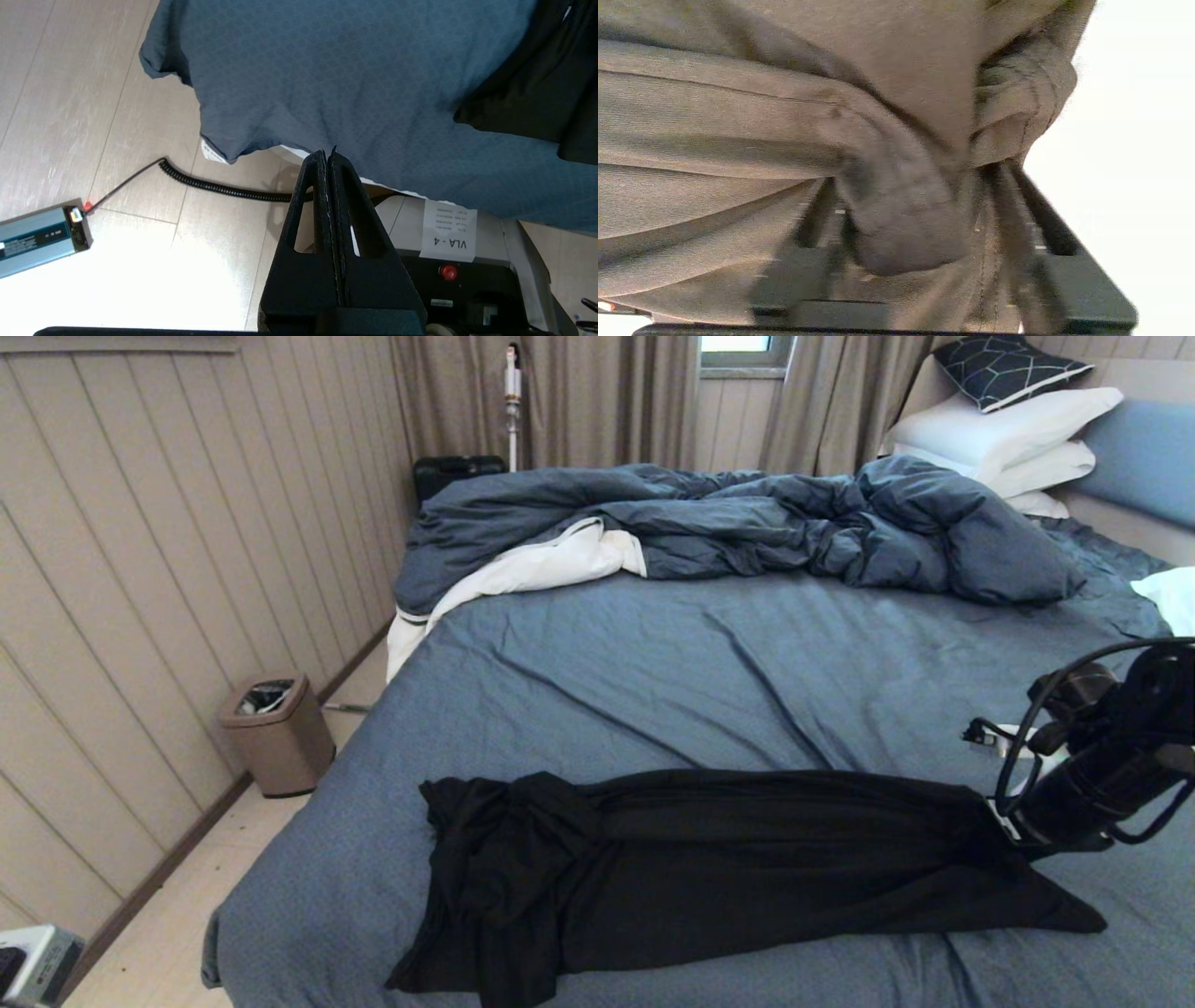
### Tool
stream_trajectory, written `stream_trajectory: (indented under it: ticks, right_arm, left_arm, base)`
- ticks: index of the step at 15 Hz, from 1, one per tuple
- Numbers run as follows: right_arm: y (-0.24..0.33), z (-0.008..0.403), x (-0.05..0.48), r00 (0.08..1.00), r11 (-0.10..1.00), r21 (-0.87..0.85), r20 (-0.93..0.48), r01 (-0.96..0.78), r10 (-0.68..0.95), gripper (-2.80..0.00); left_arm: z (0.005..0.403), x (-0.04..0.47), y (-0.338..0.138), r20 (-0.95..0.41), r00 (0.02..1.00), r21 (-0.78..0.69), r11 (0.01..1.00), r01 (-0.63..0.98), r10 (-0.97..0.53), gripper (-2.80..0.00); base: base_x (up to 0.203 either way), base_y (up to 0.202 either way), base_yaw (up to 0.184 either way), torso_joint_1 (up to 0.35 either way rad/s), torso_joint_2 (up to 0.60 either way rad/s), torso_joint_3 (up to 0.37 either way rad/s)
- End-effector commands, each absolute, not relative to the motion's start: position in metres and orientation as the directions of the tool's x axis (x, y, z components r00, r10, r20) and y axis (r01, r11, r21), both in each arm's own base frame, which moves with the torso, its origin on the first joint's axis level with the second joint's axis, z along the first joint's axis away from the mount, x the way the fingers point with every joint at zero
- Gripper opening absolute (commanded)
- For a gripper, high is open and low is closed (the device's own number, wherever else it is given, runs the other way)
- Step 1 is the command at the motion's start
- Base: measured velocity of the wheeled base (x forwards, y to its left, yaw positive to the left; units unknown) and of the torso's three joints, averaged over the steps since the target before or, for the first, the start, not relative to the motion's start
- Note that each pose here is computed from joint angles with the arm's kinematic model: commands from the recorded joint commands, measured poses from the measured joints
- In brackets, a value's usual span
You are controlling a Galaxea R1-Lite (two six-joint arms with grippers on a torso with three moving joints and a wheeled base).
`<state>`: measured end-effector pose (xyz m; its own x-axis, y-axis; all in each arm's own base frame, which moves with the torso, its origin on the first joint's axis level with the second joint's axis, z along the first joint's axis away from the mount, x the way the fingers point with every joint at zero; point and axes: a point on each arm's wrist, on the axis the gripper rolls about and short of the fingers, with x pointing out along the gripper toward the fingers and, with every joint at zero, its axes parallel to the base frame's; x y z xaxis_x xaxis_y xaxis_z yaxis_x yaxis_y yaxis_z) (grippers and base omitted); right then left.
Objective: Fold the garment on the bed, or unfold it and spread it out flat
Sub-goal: Fold the black T-shirt
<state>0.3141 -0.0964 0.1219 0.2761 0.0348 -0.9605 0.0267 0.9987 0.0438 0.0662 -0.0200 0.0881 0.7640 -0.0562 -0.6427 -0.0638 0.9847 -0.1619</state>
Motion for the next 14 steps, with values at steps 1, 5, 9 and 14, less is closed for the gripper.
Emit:
stream_trajectory:
  ticks: [1, 5, 9, 14]
  right_arm:
    - [-0.096, 0.120, 0.313, 0.266, 0.999, 0.045, -0.963, 0.027, 0.036, -2.80]
    - [-0.100, 0.126, 0.315, 0.289, 0.999, 0.041, -0.957, 0.035, 0.030, -2.80]
    - [-0.112, 0.139, 0.312, 0.330, 0.997, 0.028, -0.944, 0.070, 0.004, -2.80]
    - [-0.161, 0.169, 0.293, 0.416, 0.980, -0.014, -0.904, 0.198, -0.098, -2.80]
  left_arm:
    - [0.088, 0.066, -0.020, -0.640, 0.766, -0.164, 0.984, -0.063, -0.057, -2.80]
    - [0.088, 0.066, -0.020, -0.639, 0.767, -0.169, 0.984, -0.062, -0.061, -2.80]
    - [0.089, 0.066, -0.021, -0.637, 0.768, -0.170, 0.984, -0.055, -0.067, -2.80]
    - [0.092, 0.069, -0.023, -0.634, 0.769, -0.170, 0.985, -0.040, -0.078, -2.80]
  base:
    - [0.000, 0.000, 0.000, 0.000, 0.00, 0.000]
    - [0.000, 0.000, 0.000, 0.000, 0.00, 0.000]
    - [0.000, 0.000, 0.000, 0.000, 0.00, 0.000]
    - [0.000, 0.000, 0.000, 0.000, 0.00, 0.000]
